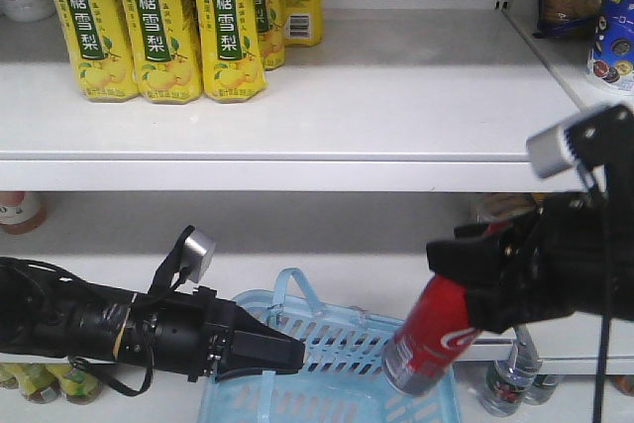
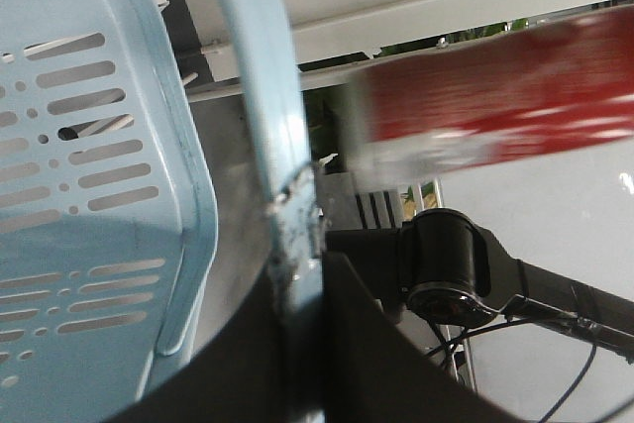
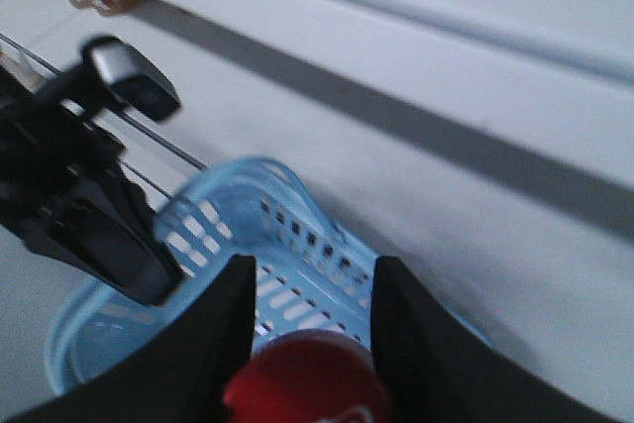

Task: Place coke in basket with both arms
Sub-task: 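Lift the bottle off the shelf and lower it over the basket, then open the right gripper to drop the bottle into the basket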

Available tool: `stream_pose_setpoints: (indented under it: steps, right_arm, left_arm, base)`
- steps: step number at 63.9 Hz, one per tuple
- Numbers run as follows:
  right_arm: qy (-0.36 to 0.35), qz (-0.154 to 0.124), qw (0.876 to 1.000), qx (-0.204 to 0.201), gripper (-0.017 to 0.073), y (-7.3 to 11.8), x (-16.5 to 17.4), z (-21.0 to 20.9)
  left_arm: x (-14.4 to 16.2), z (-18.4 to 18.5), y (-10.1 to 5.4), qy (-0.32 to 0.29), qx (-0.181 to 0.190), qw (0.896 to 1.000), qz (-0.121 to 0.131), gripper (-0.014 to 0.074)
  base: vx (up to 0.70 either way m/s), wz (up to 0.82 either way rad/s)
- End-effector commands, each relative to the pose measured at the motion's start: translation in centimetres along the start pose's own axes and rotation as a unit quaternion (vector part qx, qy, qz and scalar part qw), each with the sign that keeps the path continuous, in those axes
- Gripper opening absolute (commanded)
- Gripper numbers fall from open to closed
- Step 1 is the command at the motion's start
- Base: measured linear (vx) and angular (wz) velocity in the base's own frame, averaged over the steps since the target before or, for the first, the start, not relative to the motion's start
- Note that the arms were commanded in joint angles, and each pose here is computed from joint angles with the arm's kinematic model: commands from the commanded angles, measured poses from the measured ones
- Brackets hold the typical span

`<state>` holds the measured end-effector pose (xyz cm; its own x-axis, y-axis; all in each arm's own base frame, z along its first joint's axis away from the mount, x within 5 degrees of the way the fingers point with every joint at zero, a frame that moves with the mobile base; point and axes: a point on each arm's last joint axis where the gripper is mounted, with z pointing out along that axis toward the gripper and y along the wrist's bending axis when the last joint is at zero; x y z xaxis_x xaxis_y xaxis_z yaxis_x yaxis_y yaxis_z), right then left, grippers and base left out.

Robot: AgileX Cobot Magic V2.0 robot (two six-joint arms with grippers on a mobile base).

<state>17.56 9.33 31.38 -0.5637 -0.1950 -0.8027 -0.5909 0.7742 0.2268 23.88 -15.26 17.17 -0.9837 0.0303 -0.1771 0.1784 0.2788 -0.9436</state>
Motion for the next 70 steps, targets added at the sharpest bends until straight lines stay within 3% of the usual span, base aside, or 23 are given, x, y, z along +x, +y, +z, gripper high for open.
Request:
stream_pose_setpoints:
  steps: [1,9,17,23,31,41,56,70]
  right_arm:
    - [-0.034,0.024,0.998,0.041,-0.0005,-1.3,1.0,1.2]
    - [0.004,0.046,0.997,0.064,-0.0005,-2.6,3.8,3.5]
    - [0.017,0.068,0.996,0.051,-0.0005,-3.0,4.3,4.9]
    - [0.027,0.053,0.997,0.04,-0.0005,-3.3,4.6,6.0]
    - [0.045,0.06,0.997,0.027,-0.0001,-3.9,5.2,7.9]
    - [0.1,0.048,0.994,-0.002,0.0029,-4.4,7.0,10.4]
    - [0.167,0.069,0.983,-0.016,0.0184,-5.3,9.5,13.1]
    - [0.178,0.065,0.981,-0.036,0.0389,-5.2,9.9,13.4]
  left_arm:
    - [-0.2,-0.6,-3.4,0.0,0.116,0.992,0.04,-0.0006]
    - [-0.2,-0.6,-3.4,0.0,0.116,0.992,0.04,-0.0006]
    - [-0.2,-0.6,-3.4,0.0,0.116,0.992,0.04,-0.0006]
    - [-0.2,-0.6,-3.4,0.0,0.116,0.992,0.04,-0.0006]
    - [-0.2,-0.6,-3.4,0.0,0.116,0.992,0.04,-0.0006]
    - [-0.2,-0.6,-3.4,0.0,0.116,0.992,0.04,-0.0006]
    - [-0.2,-0.6,-3.4,0.0,0.116,0.992,0.04,-0.0006]
    - [-0.2,-0.6,-3.4,0.0,0.116,0.992,0.04,-0.0006]
  base:
    - [0.0,0.0]
    - [0.0,0.0]
    - [0.0,0.0]
    - [0.0,0.0]
    - [0.0,0.0]
    - [0.0,0.0]
    - [0.0,0.0]
    - [0.0,0.0]
